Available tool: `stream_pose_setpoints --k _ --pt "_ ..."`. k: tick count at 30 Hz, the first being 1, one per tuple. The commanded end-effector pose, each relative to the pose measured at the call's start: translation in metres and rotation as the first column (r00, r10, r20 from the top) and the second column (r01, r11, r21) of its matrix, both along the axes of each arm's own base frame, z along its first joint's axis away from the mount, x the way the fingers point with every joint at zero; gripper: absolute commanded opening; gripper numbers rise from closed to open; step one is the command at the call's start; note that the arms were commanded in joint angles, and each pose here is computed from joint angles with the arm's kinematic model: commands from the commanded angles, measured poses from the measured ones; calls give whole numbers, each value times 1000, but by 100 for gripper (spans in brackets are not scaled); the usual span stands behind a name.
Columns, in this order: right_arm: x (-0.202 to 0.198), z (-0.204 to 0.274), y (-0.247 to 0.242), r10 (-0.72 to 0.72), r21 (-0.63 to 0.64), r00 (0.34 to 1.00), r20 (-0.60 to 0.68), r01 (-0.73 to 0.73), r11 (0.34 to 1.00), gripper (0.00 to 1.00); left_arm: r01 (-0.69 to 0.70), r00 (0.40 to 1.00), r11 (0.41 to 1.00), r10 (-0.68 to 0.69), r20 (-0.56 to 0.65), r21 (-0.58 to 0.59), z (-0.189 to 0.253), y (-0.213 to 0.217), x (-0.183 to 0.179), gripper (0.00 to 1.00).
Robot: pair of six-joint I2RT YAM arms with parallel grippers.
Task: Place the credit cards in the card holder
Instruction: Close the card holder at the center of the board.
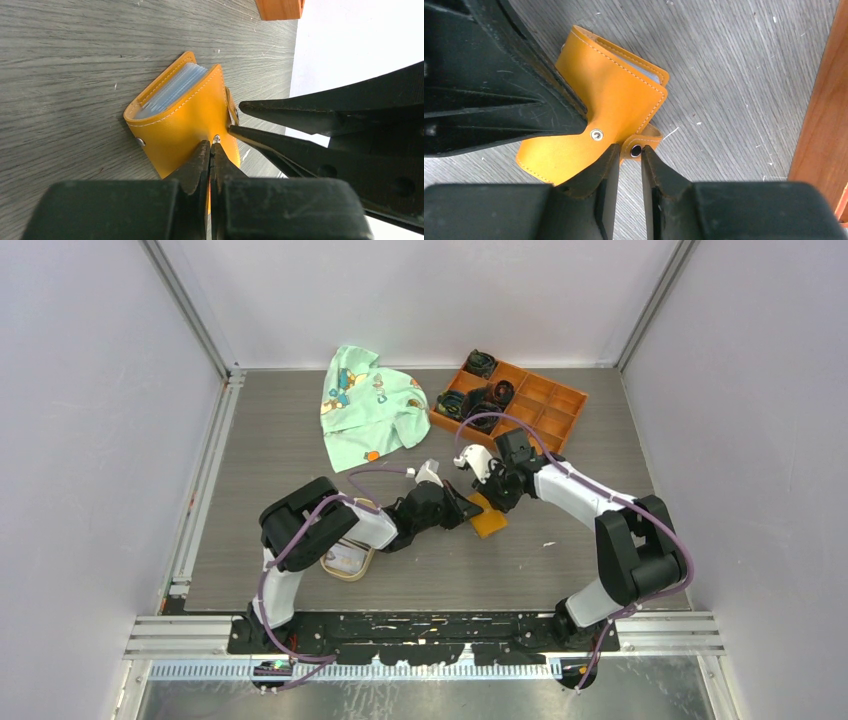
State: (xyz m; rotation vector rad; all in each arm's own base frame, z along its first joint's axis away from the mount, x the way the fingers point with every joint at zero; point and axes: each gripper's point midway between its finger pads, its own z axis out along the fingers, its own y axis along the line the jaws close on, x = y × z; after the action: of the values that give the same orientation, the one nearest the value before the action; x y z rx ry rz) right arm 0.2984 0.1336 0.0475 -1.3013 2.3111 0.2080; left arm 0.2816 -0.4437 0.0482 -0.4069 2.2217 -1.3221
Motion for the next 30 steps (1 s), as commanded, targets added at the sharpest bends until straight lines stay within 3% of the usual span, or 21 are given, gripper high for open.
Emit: stream_pose_setpoints --k 1,9,23,30 --pt "22 15 4 -21 -14 996 84 22 1000 27 -5 997 977 22 -80 215 -68 32 -15 0" --pt "21 25 7 -25 8 996 86 25 1000 1 -1 997 976 19 -79 217 -68 32 -15 0" --pt "25 51 22 -87 215 996 5 84 973 1 9 999 979 -3 -32 205 -53 30 -13 0" --pt "19 48 28 -54 242 996 -64 68 968 1 -4 1000 979 5 -3 205 -43 35 -12 0"
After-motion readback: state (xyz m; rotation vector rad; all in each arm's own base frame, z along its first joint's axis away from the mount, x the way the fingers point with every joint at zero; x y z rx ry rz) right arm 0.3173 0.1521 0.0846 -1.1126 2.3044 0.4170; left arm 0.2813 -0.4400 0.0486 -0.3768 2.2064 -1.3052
